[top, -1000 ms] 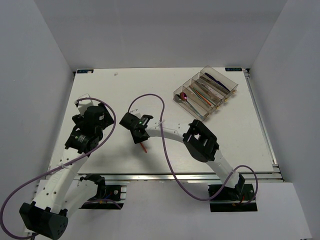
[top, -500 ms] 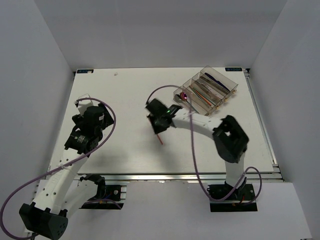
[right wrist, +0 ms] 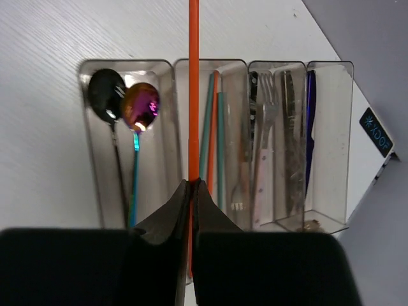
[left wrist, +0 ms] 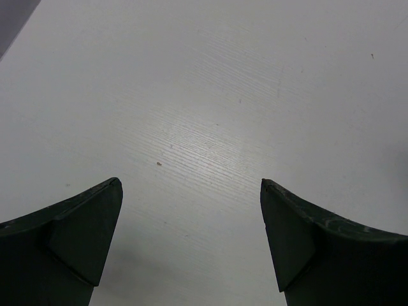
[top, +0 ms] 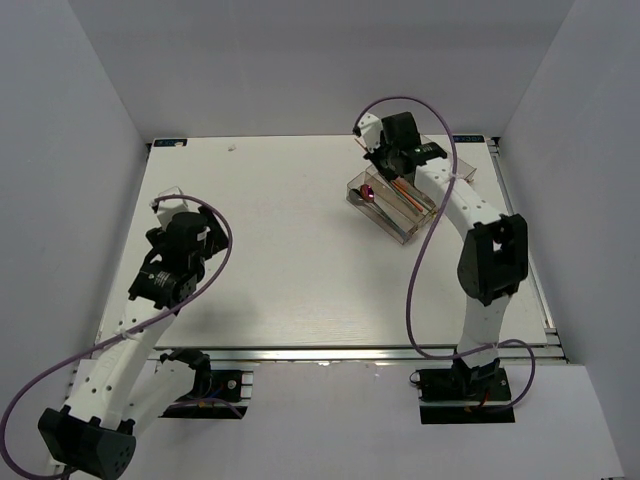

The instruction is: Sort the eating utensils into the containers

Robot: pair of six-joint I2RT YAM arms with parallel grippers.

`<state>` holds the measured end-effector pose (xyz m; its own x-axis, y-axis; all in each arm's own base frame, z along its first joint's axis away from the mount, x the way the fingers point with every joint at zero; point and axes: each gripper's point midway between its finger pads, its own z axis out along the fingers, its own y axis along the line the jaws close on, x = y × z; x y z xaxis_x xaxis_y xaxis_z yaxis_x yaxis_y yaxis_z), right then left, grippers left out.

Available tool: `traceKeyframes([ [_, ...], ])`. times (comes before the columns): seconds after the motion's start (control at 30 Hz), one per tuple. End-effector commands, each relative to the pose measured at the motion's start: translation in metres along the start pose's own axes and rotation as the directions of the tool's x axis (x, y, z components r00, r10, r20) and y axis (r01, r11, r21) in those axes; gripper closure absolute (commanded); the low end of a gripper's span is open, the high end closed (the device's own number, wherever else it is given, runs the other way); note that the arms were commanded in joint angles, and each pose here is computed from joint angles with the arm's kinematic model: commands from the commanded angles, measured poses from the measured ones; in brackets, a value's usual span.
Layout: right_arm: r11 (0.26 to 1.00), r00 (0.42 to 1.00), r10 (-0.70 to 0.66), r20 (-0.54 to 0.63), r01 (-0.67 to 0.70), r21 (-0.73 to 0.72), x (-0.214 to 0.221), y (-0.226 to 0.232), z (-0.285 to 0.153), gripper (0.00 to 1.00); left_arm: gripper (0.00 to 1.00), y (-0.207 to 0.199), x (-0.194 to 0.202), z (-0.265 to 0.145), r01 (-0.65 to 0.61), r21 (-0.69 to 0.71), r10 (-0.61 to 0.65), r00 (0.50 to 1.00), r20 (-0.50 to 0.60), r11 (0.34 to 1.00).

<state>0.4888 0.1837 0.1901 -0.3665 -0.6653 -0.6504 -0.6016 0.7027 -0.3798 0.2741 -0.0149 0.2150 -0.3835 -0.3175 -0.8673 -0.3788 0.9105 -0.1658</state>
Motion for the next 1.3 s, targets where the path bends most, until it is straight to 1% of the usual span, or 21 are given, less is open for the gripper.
traceKeyframes([
  [0.0, 0.989, 0.988, -0.146, -0.047, 0.147, 0.022, 0.01, -0.032, 0.011, 1.0, 0.02, -0.004, 0.0, 0.003, -0.006, 0.014, 0.007, 1.0, -0.003, 1.0],
  [0.1, 0.986, 0.987, -0.146, -0.069, 0.151, 0.073, 0.023, -0.052, 0.022, 1.0, 0.02, -0.006, 0.004, 0.007, -0.018, 0.015, 0.018, 1.0, -0.02, 1.0],
  [0.17, 0.989, 0.99, -0.135, -0.036, 0.136, 0.053, 0.023, -0.055, 0.025, 1.0, 0.02, -0.007, 0.006, 0.009, -0.025, 0.016, 0.025, 0.999, -0.031, 1.0],
  [0.2, 0.99, 0.991, -0.128, -0.041, 0.131, 0.061, 0.027, -0.062, 0.026, 1.0, 0.02, -0.007, 0.007, 0.009, -0.026, 0.015, 0.027, 0.999, -0.034, 1.0],
  [0.37, 0.99, 0.984, -0.142, -0.109, 0.143, 0.007, 0.052, -0.055, 0.037, 1.0, 0.02, -0.008, 0.008, 0.011, -0.032, 0.016, 0.033, 0.999, -0.037, 0.999],
  [0.47, 0.992, 0.982, -0.125, -0.142, 0.123, -0.021, 0.067, -0.048, 0.035, 1.0, 0.02, -0.009, 0.009, 0.011, -0.035, 0.019, 0.035, 0.999, -0.041, 0.999],
  [0.6, 0.995, 0.982, -0.096, -0.163, 0.093, -0.023, 0.075, -0.044, 0.031, 0.94, 0.02, -0.009, 0.009, 0.011, -0.036, 0.018, 0.037, 0.998, -0.044, 0.999],
  [0.7, 0.998, 0.987, -0.064, -0.149, 0.06, -0.029, 0.073, -0.041, 0.027, 0.86, 0.02, -0.009, 0.008, 0.011, -0.035, 0.017, 0.036, 0.999, -0.04, 0.999],
  [0.73, 0.999, 0.988, -0.054, -0.144, 0.053, -0.012, 0.071, -0.044, 0.026, 0.66, 0.02, -0.009, 0.008, 0.011, -0.035, 0.017, 0.035, 0.999, -0.039, 0.999],
  [0.77, 0.999, 0.988, -0.049, -0.148, 0.05, -0.001, 0.071, -0.046, 0.025, 0.41, 0.02, -0.008, 0.009, 0.011, -0.036, 0.015, 0.037, 0.998, -0.041, 0.999],
  [0.8, 0.999, 0.988, -0.041, -0.149, 0.044, 0.014, 0.069, -0.049, 0.024, 0.11, 0.02, -0.008, 0.009, 0.011, -0.037, 0.014, 0.038, 0.998, -0.042, 0.999],
  [0.87, 0.999, 0.987, -0.024, -0.162, 0.031, 0.044, 0.069, -0.055, 0.017, 0.11, 0.02, -0.008, 0.009, 0.011, -0.036, 0.013, 0.037, 0.999, -0.04, 0.999],
  [0.97, 0.994, 0.992, 0.053, -0.118, -0.041, 0.105, 0.05, -0.067, -0.008, 0.11, 0.02, -0.008, 0.006, 0.01, -0.026, 0.013, 0.026, 0.999, -0.031, 1.0],
  [1.0, 0.987, 0.992, 0.1, -0.072, -0.09, 0.132, 0.038, -0.071, -0.027, 0.11, 0.02, -0.008, 0.006, 0.01, -0.023, 0.015, 0.023, 0.999, -0.029, 1.0],
  [1.07, 0.966, 0.981, 0.194, -0.017, -0.188, 0.177, 0.027, -0.077, -0.051, 0.11, 0.02, -0.009, 0.001, 0.01, -0.02, 0.01, 0.02, 1.0, -0.02, 1.0],
  [1.1, 0.944, 0.966, 0.249, 0.064, -0.257, 0.208, 0.011, -0.084, -0.083, 0.11, 0.02, -0.007, -0.005, 0.01, -0.017, -0.013, 0.017, 1.0, -0.005, 1.0],
  [1.13, 0.898, 0.921, 0.379, 0.096, -0.391, 0.201, 0.016, -0.074, -0.091, 0.11, 0.02, -0.003, -0.007, 0.009, -0.019, -0.035, 0.019, 1.0, -0.004, 0.999],
  [1.17, 0.873, 0.892, 0.425, 0.156, -0.449, 0.188, 0.009, -0.073, -0.103, 0.11, 0.02, -0.005, -0.021, 0.007, -0.004, -0.048, 0.005, 1.0, 0.018, 0.999],
  [1.2, 0.849, 0.856, 0.454, 0.247, -0.5, 0.17, -0.002, -0.072, -0.142, 0.11, 0.02, -0.002, -0.031, 0.005, 0.004, -0.077, -0.001, 0.999, 0.042, 0.997],
  [1.23, 0.82, 0.823, 0.519, 0.23, -0.555, 0.138, 0.015, -0.054, -0.144, 0.11, 0.02, 0.001, -0.037, 0.002, 0.006, -0.093, -0.001, 0.999, 0.05, 0.996],
  [1.27, 0.796, 0.796, 0.551, 0.251, -0.591, 0.127, 0.019, -0.048, -0.155, 0.11, 0.02, -0.001, -0.053, -0.004, 0.024, -0.096, -0.017, 0.997, 0.082, 0.995],
])
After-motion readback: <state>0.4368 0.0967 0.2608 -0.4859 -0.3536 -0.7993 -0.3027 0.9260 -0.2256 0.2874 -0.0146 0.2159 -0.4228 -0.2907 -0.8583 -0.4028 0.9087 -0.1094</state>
